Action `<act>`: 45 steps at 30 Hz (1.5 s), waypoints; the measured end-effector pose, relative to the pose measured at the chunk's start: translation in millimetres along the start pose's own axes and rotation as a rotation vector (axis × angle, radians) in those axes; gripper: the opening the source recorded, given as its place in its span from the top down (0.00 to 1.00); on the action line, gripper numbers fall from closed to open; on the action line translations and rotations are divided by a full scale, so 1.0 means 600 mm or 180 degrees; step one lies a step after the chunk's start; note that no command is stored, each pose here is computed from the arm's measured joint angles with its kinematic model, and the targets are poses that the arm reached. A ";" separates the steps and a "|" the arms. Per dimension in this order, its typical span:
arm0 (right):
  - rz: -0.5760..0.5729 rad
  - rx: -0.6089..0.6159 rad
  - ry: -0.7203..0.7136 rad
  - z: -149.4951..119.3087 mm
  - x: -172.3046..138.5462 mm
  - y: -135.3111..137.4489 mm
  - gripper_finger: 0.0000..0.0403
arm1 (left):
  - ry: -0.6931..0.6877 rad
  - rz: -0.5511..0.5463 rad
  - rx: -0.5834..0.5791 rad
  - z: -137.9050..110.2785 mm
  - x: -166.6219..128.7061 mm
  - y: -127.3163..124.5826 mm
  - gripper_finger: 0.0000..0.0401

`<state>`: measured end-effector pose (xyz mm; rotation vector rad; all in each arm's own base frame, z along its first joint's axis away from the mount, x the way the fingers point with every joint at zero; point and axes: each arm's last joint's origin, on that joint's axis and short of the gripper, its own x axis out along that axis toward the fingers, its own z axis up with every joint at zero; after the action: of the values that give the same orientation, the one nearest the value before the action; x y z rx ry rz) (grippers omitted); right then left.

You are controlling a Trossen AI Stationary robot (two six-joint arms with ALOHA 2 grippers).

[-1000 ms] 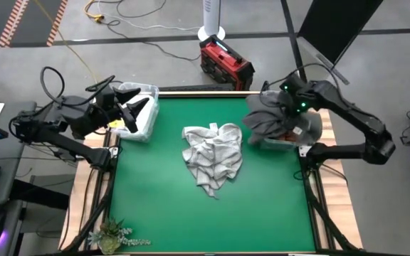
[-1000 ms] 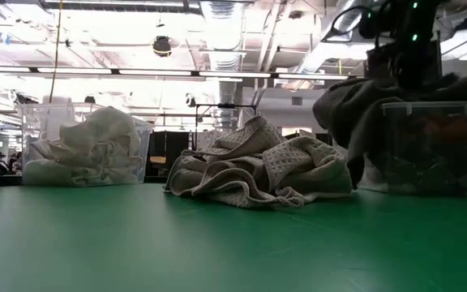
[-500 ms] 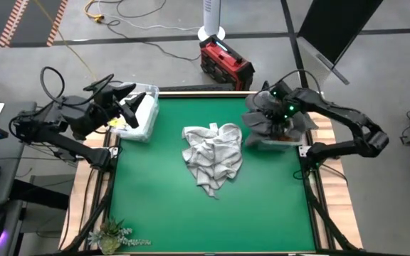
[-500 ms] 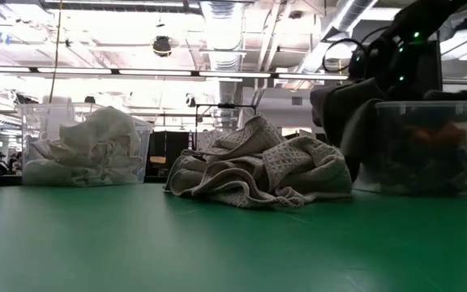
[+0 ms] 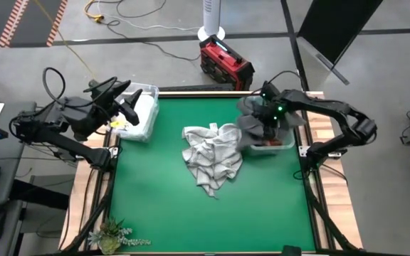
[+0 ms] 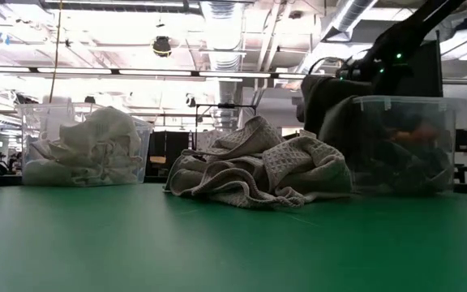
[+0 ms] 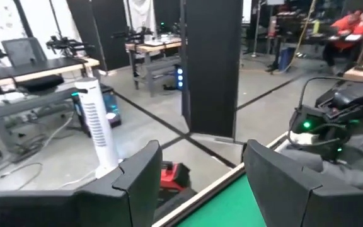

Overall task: Sort towels by color in basket
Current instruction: Put the gray towel into the right transparent bin

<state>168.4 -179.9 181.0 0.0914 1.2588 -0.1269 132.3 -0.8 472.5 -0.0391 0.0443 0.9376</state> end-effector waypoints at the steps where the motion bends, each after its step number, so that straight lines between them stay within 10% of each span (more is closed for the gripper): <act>1: 0.0001 -0.0006 0.0096 -0.001 0.009 -0.002 0.91 | 0.0008 0.0028 0.0025 -0.001 0.001 -0.001 0.47; 11: -0.0097 -0.0046 0.0336 0.002 0.021 -0.004 0.82 | 0.0062 0.0064 0.0180 -0.007 0.001 -0.001 0.47; 27: -0.0357 0.0264 0.0445 0.042 -0.114 0.045 0.31 | 0.0056 0.0064 0.0091 -0.007 0.001 -0.001 0.47; 45: -0.1155 0.0115 -0.0620 0.113 -0.317 0.068 0.29 | 0.0052 0.0065 -0.0135 -0.006 0.001 -0.001 0.47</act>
<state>180.8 -140.0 382.5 -0.1173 1.0685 -0.4613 133.1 -0.8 468.6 -0.0856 0.0402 0.9587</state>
